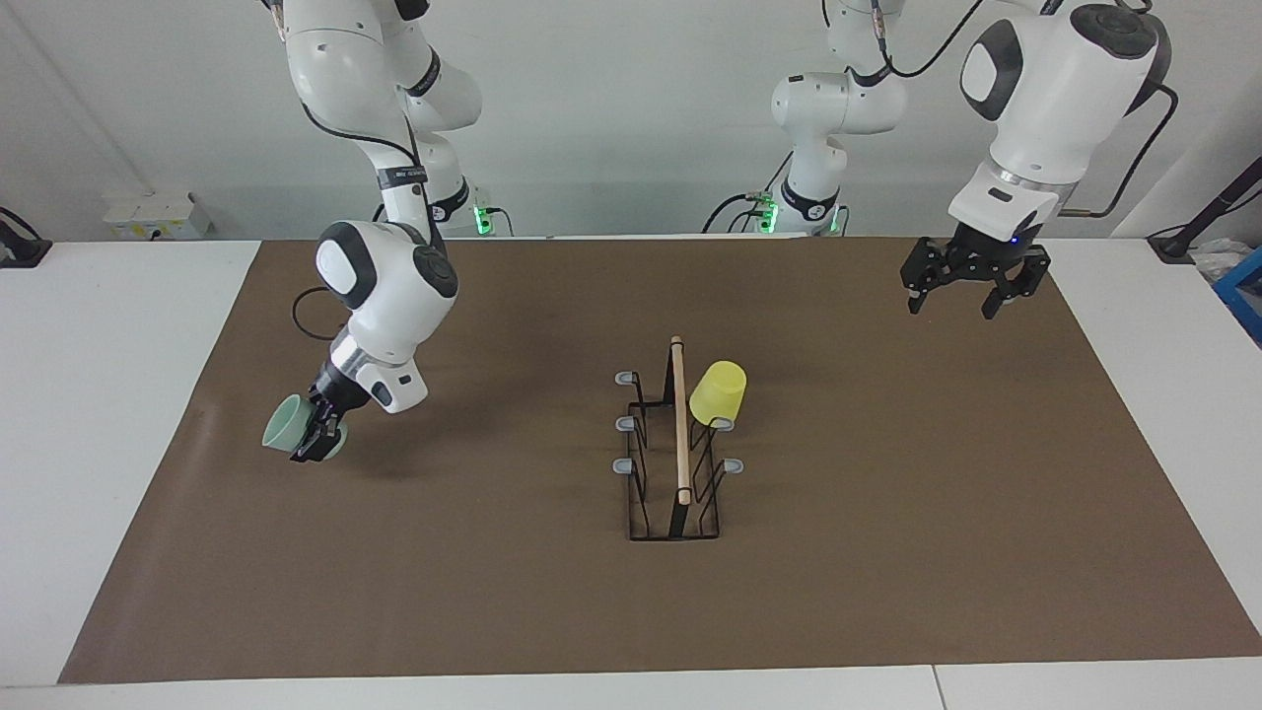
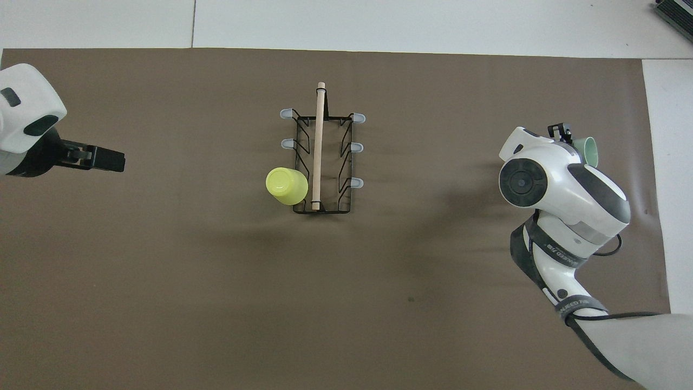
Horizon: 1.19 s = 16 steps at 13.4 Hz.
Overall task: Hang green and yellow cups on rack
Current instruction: 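Grasp and lift the green cup with the right gripper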
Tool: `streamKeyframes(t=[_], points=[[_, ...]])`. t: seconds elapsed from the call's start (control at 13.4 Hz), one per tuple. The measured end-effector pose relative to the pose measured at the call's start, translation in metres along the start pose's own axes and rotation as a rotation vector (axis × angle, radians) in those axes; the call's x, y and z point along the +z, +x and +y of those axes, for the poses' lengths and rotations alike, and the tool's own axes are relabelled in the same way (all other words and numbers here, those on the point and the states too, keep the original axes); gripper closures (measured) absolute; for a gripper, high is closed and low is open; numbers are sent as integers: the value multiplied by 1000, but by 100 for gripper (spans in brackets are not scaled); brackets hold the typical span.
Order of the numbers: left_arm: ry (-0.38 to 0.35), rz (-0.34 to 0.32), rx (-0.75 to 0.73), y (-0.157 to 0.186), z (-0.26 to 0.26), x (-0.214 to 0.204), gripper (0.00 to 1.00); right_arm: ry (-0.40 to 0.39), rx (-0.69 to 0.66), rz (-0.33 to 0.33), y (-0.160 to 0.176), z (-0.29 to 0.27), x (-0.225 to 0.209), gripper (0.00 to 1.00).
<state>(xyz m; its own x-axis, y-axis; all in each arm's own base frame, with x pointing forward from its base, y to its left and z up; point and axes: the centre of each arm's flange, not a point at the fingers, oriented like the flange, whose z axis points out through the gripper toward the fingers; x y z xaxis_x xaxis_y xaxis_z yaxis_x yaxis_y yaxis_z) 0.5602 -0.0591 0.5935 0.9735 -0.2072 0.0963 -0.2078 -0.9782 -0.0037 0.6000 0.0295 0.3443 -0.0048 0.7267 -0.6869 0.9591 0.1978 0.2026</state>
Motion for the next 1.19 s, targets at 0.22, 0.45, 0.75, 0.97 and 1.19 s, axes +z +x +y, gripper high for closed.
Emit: streamKeyframes(t=[0.22,0.45,0.75,0.97,1.19], points=[[-10,-40,51,-6,-6,-17,0,30,69,90,2,2,-20,36],[-15,-71,60,-11,-12,-24,0,70,116,191,-4,3,-35,36],[-20,-98,68,-15,-20,-27,0,116,195,301,2,4,-50,36],[-22,-113,62,-17,-19,-26,0,127,260,405,6,6,-82,36],[-22,-116,52,-17,-19,-26,0,147,326,502,0,6,-111,36]])
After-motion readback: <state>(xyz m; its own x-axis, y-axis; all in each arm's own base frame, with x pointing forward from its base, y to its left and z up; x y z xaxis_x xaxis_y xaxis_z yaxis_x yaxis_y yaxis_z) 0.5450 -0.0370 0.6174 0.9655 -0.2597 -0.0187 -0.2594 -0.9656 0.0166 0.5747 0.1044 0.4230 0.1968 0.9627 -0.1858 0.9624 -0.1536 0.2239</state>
